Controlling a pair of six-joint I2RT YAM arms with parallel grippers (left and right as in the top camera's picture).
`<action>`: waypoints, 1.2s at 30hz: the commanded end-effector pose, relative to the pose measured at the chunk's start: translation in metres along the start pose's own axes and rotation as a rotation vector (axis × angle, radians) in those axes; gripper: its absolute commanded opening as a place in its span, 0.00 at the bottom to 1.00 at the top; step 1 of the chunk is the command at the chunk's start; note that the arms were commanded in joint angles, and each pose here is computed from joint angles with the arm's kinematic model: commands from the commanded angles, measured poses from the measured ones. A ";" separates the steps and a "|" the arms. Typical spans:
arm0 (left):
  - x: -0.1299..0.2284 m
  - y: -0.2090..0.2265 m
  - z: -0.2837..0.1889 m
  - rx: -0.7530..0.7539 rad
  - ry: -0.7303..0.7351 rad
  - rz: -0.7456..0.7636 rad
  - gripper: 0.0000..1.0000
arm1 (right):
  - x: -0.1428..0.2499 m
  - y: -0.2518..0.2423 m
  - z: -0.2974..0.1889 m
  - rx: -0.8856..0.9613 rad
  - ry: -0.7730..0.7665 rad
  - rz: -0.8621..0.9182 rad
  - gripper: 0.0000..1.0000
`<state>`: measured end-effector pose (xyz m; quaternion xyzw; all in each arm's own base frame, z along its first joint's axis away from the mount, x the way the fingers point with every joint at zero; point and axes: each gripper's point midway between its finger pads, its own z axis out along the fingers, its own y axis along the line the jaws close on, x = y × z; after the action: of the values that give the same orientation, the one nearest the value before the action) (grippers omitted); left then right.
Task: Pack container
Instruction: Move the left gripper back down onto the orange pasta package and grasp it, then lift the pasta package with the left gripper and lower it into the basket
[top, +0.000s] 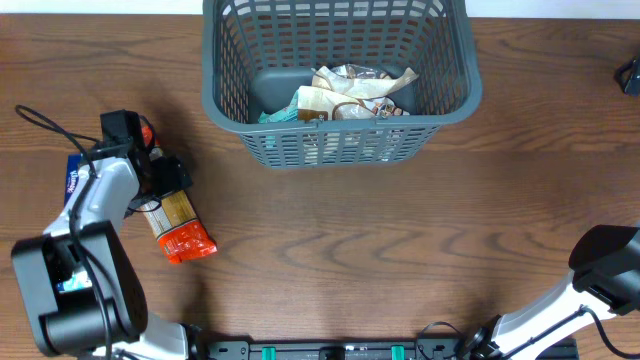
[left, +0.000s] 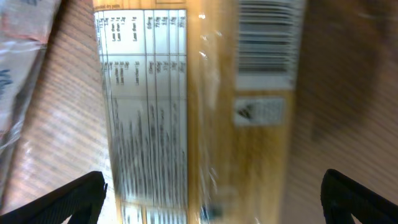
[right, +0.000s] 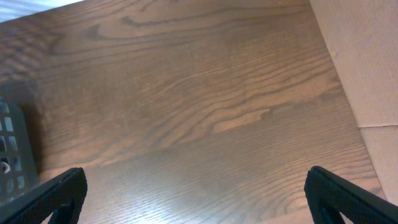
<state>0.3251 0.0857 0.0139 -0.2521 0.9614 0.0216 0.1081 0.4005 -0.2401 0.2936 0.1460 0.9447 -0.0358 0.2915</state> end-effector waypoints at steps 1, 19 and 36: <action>0.001 0.005 0.013 -0.023 0.020 -0.027 0.99 | -0.001 0.002 -0.009 -0.003 -0.017 -0.019 0.99; -0.002 0.004 0.021 -0.021 0.013 -0.027 0.33 | -0.002 0.002 -0.009 -0.002 -0.018 -0.027 0.99; -0.004 -0.027 -0.036 0.176 -0.007 -0.024 0.06 | -0.001 0.002 -0.009 -0.004 -0.017 -0.026 0.99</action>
<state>0.3233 0.0686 0.0181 -0.2627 0.9600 -0.0362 0.0900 0.4004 -0.2401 0.2936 0.1410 0.9455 -0.0372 0.2912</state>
